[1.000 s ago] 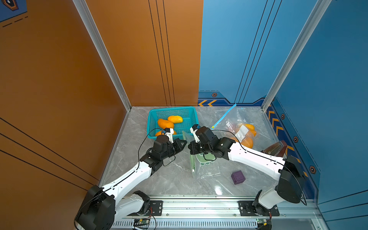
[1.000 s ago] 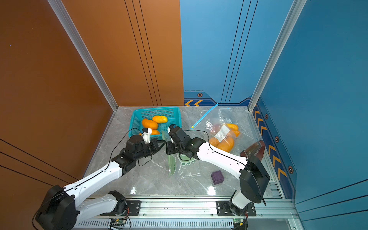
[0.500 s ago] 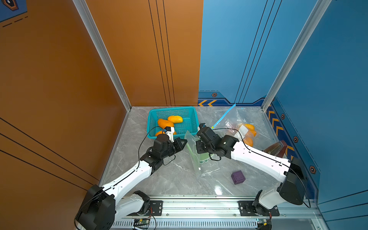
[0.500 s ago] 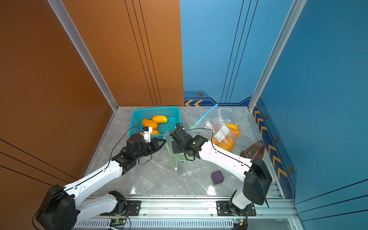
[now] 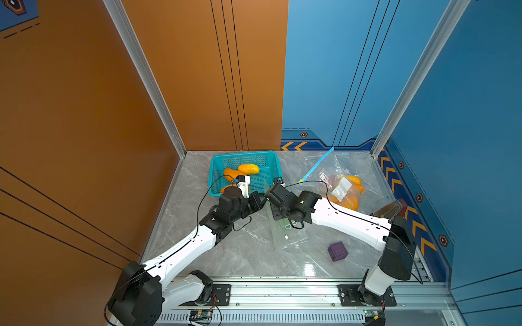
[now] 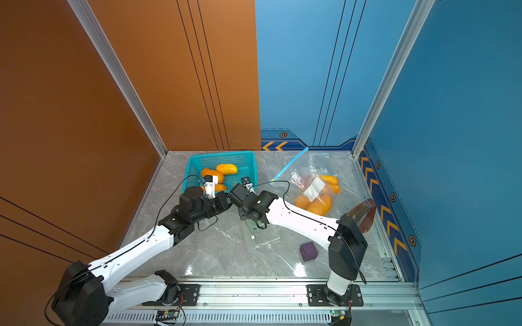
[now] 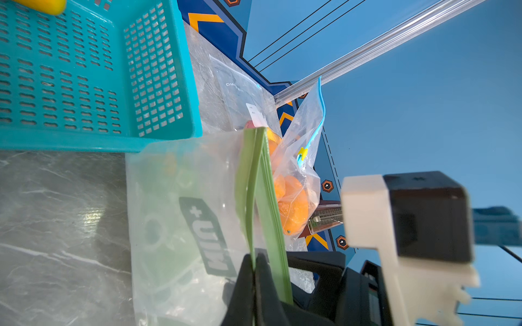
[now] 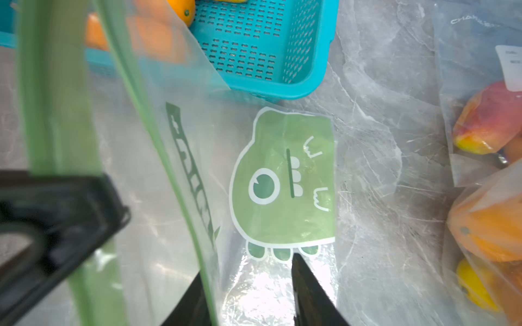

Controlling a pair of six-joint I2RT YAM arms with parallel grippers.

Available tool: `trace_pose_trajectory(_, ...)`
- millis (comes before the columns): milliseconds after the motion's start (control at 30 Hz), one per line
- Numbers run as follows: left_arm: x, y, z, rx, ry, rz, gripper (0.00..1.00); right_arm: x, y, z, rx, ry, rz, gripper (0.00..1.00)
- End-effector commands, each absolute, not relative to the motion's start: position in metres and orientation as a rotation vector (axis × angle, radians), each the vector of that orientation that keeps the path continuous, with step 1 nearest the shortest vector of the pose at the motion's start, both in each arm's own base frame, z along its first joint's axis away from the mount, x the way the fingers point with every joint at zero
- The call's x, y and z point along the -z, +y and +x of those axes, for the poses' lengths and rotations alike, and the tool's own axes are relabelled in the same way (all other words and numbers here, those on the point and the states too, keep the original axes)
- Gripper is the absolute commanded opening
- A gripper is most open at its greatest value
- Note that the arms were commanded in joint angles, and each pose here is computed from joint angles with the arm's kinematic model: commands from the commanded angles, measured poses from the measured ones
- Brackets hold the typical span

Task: Place the mango in a zip-top bag and seal the zipper
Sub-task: Open the zipper of the food storage bag at the center of the board.

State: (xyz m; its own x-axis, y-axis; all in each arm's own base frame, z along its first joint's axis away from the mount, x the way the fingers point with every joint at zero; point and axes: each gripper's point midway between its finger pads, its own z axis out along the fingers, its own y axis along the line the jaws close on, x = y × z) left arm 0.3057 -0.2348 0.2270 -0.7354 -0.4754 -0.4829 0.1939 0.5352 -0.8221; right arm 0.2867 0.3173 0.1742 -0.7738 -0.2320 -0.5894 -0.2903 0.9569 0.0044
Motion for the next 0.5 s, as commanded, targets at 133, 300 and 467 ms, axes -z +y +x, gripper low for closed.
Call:
trace_pose_trajectory(133, -0.257, -0.223, 0.309, 1.245, 1.989, -0.249, 0.00, -0.193, 0.267, 0.295, 0.100, 2.455, -0.315, 0.34)
trace_pose_trajectory(300, -0.246, -0.215, 0.307, 1.129, 2.105, -0.207, 0.00, -0.246, 0.225, 0.299, 0.199, 2.354, -0.294, 0.09)
trace_pose_trajectory(467, -0.241, -0.212, 0.309, 1.020, 2.174, -0.131, 0.00, -0.285, 0.203, 0.294, 0.187, 2.315, -0.267, 0.00)
